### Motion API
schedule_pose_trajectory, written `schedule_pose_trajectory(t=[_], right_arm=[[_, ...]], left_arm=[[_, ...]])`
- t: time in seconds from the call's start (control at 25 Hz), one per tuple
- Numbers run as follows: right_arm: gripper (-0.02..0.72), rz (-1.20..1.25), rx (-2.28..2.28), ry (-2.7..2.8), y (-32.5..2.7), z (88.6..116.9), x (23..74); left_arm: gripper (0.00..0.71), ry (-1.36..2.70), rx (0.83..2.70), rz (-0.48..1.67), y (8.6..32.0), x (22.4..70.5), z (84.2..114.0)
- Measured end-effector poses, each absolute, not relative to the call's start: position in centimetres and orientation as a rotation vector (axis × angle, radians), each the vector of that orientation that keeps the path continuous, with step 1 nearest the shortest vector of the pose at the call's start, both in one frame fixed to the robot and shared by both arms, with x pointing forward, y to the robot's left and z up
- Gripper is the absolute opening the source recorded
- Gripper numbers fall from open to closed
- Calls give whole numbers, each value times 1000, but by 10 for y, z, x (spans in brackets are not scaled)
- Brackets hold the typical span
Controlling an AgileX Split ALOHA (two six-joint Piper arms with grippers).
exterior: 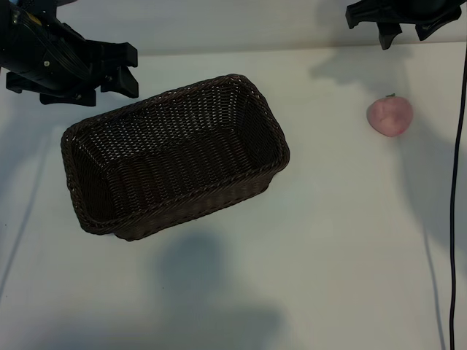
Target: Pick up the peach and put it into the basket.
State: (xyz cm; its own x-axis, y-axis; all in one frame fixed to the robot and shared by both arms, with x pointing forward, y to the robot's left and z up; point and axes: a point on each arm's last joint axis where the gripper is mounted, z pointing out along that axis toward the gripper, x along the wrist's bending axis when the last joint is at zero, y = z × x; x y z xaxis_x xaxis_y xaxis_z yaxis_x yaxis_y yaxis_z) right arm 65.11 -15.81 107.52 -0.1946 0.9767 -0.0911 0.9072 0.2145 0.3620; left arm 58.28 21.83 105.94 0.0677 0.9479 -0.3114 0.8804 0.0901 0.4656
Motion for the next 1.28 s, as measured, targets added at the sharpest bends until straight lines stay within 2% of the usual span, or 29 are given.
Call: schedule_pose_trajectory(t=[0.52,0.76,1.0,1.28], right_arm=[[493,331,1770,2196,-158,1075,651],[493,331,1768,2198,-158,1075,651],[493,332,1769,2198,-158,1075,651],[493,329,1754,2209,-158,1075,651]], left_arm=[[579,1812,1795,189,220,583,1061],[579,1912,1812,329,238,553,1073],[579,2108,1777,307,253,504,1045],[579,2199,1671,287,255,499,1019]])
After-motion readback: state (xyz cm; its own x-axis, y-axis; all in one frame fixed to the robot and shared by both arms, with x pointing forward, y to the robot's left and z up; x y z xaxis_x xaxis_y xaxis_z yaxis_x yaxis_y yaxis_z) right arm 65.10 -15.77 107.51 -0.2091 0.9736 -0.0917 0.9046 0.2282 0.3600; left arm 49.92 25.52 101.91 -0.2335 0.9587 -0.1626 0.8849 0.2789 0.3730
